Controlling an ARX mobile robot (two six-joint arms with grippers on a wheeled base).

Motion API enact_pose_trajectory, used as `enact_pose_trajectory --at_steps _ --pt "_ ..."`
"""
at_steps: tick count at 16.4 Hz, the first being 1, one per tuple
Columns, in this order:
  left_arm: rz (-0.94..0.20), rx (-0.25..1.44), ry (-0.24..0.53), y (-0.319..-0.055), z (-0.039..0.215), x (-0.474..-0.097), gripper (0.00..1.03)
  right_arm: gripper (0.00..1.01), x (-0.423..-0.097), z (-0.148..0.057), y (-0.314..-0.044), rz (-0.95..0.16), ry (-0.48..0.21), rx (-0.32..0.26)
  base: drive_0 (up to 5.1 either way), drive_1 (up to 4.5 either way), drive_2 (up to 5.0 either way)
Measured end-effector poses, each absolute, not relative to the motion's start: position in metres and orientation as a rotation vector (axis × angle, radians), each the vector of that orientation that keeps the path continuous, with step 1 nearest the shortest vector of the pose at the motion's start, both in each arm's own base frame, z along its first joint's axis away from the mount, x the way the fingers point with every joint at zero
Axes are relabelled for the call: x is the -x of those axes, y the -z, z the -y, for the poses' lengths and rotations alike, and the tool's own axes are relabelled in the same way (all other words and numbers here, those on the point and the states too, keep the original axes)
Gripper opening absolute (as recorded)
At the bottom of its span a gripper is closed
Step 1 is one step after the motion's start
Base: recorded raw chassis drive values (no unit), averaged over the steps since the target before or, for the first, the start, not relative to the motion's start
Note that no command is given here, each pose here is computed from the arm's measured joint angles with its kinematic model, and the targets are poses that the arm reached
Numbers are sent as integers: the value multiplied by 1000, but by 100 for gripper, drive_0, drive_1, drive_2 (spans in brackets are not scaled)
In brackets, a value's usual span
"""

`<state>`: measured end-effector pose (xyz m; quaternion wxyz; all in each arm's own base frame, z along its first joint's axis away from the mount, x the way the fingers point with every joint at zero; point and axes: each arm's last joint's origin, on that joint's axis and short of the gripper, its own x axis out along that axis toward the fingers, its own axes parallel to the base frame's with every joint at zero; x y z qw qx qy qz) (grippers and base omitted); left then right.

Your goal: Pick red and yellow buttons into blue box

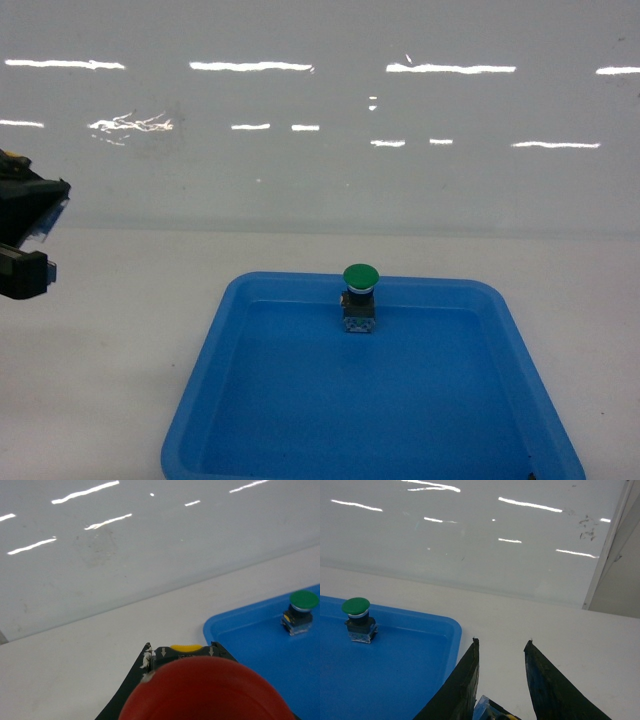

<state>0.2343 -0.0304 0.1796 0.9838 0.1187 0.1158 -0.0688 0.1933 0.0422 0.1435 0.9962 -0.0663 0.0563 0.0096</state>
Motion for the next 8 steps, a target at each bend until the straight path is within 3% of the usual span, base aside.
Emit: enact_pose_trajectory --at_steps 2,8 --pt "-253 -194 63 -173 28 -237 26 26 -193 -42 -144 -113 -19 133 0 0 0" --pt "-275 -160 57 -168 28 -237 26 26 -193 -42 -144 -113 -20 133 0 0 0"
